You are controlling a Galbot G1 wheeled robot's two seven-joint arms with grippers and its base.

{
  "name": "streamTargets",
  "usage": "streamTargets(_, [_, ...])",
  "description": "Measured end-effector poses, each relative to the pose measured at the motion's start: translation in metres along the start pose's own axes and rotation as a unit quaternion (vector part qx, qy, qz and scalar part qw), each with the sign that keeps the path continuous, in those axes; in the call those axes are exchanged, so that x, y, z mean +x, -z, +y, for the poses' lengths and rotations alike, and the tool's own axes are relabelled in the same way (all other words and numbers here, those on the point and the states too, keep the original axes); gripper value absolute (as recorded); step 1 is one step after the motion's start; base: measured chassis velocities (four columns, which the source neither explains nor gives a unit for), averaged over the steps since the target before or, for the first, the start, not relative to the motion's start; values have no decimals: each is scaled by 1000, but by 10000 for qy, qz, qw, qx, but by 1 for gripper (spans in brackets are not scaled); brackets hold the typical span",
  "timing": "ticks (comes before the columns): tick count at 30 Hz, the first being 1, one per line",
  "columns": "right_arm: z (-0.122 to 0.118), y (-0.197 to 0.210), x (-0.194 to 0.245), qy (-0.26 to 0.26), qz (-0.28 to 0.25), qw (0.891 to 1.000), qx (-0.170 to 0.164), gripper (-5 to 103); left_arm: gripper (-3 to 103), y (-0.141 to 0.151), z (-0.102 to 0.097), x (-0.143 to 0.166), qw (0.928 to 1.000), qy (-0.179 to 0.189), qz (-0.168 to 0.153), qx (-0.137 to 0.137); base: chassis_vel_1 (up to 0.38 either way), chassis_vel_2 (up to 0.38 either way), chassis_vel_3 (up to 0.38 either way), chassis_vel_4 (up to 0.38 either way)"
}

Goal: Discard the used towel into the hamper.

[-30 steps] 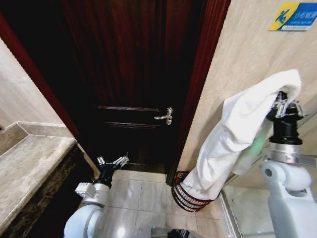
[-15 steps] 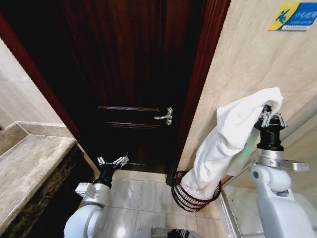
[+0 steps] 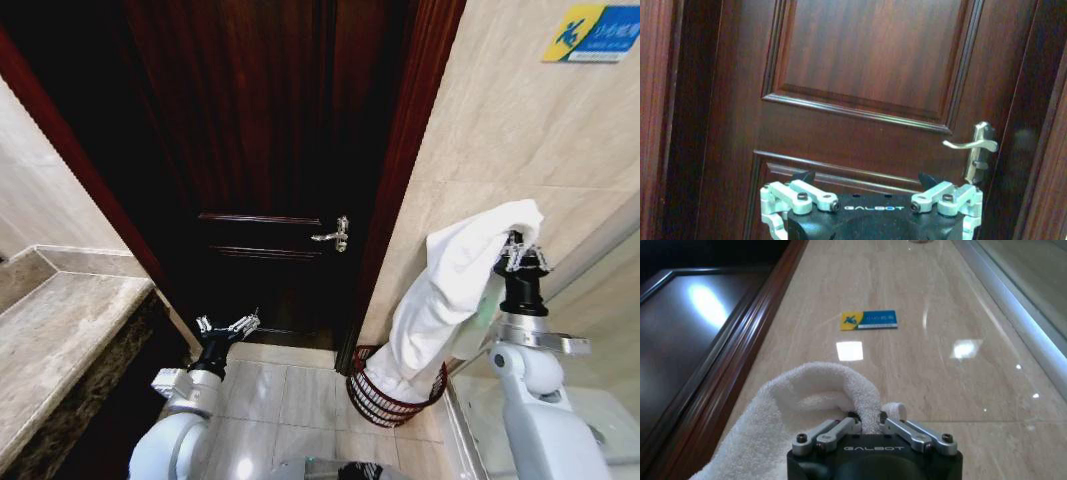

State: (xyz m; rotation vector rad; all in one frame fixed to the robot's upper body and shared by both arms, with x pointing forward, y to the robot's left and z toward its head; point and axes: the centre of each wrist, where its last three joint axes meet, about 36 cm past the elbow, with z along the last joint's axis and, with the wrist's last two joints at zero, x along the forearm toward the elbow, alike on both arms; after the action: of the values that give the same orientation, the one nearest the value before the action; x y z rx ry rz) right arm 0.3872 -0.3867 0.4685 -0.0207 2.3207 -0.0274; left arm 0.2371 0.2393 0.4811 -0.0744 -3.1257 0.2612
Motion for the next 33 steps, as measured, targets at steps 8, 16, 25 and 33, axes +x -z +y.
streamTargets(8, [-5,-17,15,-60,134,9999,11,7,100,0,0,0,10000,0,0,0,0,0,0,0])
streamTargets(16, [-10,-34,31,-186,316,9993,70,7,100,0,0,0,10000,0,0,0,0,0,0,0])
streamTargets(25, [-12,-44,51,-306,524,9981,37,7,100,0,0,0,10000,0,0,0,0,0,0,0])
streamTargets(33, [2,-49,65,-378,660,9970,-142,7,100,0,0,0,10000,0,0,0,0,0,0,0])
